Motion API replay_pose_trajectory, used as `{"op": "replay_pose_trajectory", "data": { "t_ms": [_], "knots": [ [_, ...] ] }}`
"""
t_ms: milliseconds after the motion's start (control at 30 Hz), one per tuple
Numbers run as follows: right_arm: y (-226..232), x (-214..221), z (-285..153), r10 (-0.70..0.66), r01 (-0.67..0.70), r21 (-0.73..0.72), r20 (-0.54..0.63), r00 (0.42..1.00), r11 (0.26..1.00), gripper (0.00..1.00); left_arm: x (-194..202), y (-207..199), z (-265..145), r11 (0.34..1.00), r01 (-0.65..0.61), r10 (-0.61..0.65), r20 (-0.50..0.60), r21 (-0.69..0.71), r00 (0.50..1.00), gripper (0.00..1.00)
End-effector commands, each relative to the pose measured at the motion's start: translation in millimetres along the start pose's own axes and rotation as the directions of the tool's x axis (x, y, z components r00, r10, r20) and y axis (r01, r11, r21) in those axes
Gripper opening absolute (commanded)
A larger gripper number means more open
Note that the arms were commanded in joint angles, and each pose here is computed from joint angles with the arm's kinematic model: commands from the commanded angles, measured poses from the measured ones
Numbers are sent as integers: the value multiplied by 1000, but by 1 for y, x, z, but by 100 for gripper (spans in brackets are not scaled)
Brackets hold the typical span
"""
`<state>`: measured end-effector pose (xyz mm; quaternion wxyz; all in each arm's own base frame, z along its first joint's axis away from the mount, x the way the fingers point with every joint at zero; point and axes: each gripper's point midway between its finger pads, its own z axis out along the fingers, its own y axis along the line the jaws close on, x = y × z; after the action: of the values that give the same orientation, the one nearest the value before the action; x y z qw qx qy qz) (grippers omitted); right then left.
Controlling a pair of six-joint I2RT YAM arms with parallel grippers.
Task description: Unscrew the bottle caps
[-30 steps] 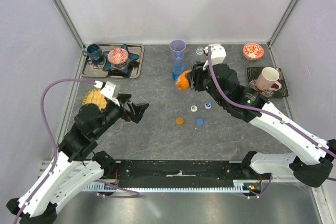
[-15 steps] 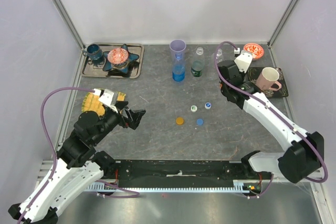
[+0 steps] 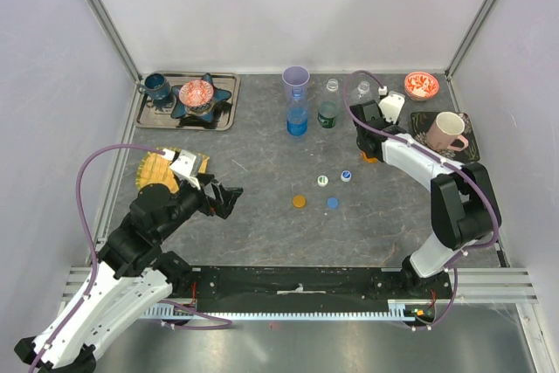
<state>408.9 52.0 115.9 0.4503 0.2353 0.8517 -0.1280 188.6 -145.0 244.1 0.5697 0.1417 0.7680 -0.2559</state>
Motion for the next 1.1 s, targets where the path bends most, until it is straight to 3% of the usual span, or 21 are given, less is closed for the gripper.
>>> {"op": "replay_pose_trajectory", "data": {
  "t_ms": [0, 200, 367, 467, 1067],
  "knots": [
    [12, -14, 4, 56, -56, -26, 27, 998, 998, 0, 0, 1, 1, 1000, 17, -17, 7, -5, 1000, 97],
    [17, 6, 9, 34, -36, -55, -33, 999, 998, 1, -1, -3, 6, 1000, 20, -20, -6, 13, 1000, 97],
    [23, 3, 2, 18, -24, -106, -51, 999, 994, 27, -4, -5, 7, 1000, 20, -20, 0, 20, 1000, 98],
    [24, -3, -3, 17, -23, -120, -46, 999, 992, 37, -5, -6, 8, 1000, 17, -17, -1, 21, 1000, 98],
    [16, -14, -15, 27, -31, -121, -37, 999, 992, 69, -4, -10, 4, 999, 22, -21, -2, 46, 1000, 98]
  ]
}}
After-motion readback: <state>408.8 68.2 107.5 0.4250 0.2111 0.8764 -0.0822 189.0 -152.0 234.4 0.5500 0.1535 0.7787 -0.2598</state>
